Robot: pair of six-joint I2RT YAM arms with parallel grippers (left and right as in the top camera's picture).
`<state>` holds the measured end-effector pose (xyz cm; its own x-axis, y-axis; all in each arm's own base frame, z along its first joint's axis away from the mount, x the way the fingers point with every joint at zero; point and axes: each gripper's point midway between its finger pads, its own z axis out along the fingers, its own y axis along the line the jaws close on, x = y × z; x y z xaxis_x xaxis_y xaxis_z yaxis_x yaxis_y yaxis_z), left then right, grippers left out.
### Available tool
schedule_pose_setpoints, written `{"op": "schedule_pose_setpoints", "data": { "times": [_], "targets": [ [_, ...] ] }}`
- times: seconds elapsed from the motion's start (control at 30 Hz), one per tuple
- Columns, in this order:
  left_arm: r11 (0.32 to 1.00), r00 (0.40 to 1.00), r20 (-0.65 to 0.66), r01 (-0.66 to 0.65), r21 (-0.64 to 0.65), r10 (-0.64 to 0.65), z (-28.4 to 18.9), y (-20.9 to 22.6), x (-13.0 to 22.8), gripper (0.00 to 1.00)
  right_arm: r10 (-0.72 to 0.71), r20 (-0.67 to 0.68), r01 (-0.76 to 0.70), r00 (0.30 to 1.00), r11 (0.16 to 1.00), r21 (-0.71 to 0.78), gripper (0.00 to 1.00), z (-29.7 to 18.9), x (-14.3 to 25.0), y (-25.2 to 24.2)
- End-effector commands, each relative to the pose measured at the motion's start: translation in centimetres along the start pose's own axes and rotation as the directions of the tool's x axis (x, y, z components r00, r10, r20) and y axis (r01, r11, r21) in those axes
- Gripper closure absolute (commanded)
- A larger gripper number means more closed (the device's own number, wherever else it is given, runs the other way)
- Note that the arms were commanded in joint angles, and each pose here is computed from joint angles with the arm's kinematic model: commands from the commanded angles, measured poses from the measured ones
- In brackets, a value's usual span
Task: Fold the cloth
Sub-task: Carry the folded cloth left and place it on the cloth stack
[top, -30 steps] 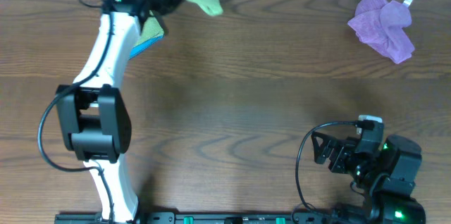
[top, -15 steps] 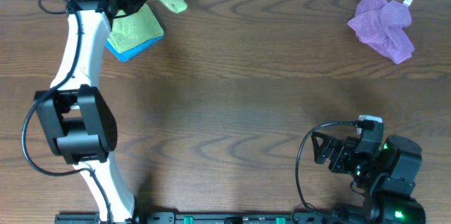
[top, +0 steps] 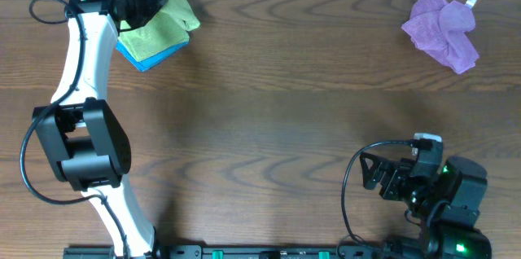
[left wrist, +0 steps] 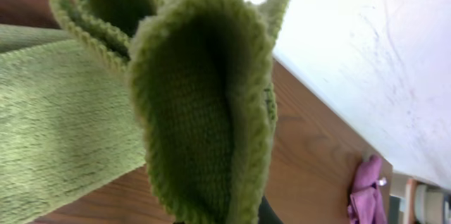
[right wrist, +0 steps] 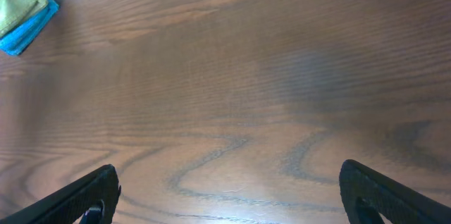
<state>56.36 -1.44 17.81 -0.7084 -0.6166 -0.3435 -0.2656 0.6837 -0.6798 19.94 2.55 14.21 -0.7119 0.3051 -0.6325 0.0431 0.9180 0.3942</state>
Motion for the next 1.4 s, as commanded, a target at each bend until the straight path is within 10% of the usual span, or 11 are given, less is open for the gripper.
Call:
{"op": "schedule_pose_setpoints", "data": {
  "times": [0.0, 1.37],
  "targets": [
    [0.999, 0.999, 0.044, -0.028, -0.031, 0.029, -0.7, 0.1, -1.0, 0.94, 0.013, 0.007, -0.013, 1.0, 1.0, -0.005, 0.01, -0.1, 0.0, 0.1],
    [0.956, 0.995, -0.099, -0.024, -0.293, -0.005, 1.7, 12.2, 0.9, 0.92, 0.013, 0.007, -0.013, 1.0, 1.0, -0.005, 0.01, -0.1, 0.0, 0.1]
  ]
}}
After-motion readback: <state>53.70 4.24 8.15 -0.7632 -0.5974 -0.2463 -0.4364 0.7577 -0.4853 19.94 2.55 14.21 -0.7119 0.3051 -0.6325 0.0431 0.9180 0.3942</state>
